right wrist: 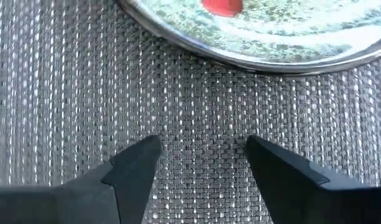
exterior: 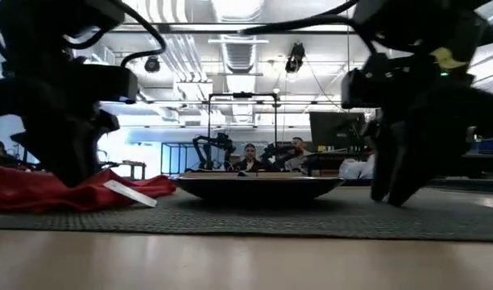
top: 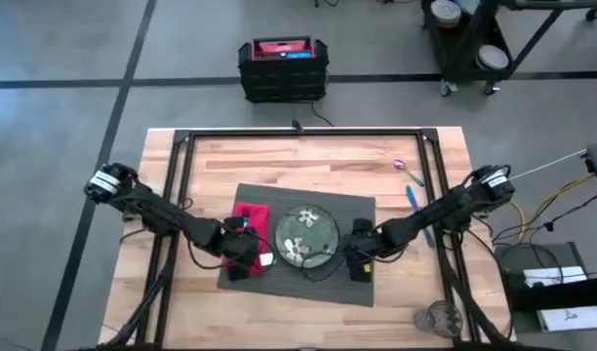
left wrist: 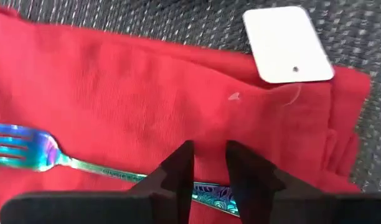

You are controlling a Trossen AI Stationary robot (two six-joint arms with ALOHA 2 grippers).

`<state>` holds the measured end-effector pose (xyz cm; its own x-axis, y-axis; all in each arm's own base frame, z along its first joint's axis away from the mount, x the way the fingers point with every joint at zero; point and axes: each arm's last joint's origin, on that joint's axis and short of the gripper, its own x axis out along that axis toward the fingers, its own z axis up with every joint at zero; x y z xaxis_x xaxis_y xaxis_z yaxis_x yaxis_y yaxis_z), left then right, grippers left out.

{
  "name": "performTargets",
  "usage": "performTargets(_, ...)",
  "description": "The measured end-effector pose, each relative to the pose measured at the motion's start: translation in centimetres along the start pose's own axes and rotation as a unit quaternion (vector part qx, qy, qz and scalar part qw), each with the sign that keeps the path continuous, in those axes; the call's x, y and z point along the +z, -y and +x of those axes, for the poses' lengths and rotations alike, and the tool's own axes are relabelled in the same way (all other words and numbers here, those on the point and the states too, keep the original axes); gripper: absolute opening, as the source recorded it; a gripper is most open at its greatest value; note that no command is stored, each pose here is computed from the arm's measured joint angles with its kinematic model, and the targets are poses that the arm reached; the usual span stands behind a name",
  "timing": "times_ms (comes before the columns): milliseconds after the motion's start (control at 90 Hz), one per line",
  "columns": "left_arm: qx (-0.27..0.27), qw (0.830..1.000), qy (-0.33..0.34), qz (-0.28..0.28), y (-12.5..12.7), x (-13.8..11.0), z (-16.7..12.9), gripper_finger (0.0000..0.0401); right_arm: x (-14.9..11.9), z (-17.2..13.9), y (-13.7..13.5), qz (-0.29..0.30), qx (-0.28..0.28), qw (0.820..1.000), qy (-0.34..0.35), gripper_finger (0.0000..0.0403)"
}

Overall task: Set table place
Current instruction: Adjust the gray table mat on the table, then move the blue glass to the top right of the gray table mat

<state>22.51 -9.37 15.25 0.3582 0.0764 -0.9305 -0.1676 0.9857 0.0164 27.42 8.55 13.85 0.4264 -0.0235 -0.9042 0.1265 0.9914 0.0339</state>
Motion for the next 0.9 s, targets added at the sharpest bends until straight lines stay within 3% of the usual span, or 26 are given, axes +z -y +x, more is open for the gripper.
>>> performTargets(344, 0.001, 1.000, -0.005, 0.007, -0.5, -1.4, -0.1, 0.0078, 1.1, 0.4, 3.3, 0.018, -0.028, 0.999, -0.005, 0.0216)
performTargets(589, -0.004, 0.999, 0.013, 0.034, -0.2, -0.5, -0.9, 0.0078, 1.5, 0.3, 4.3, 0.032, -0.032, 0.999, -0.006, 0.0224)
performTargets(756, -0.005, 0.998, 0.059, 0.022, 0.3, 1.6, -3.4, 0.0077, 3.2, -2.5, 4.4, 0.041, -0.021, 0.999, 0.002, 0.0235)
performTargets(900, 0.020, 0.994, 0.110, 0.020, 0.2, 2.6, -4.9, 0.0077, 4.5, -5.1, 6.5, 0.073, -0.062, 0.995, 0.009, 0.0246)
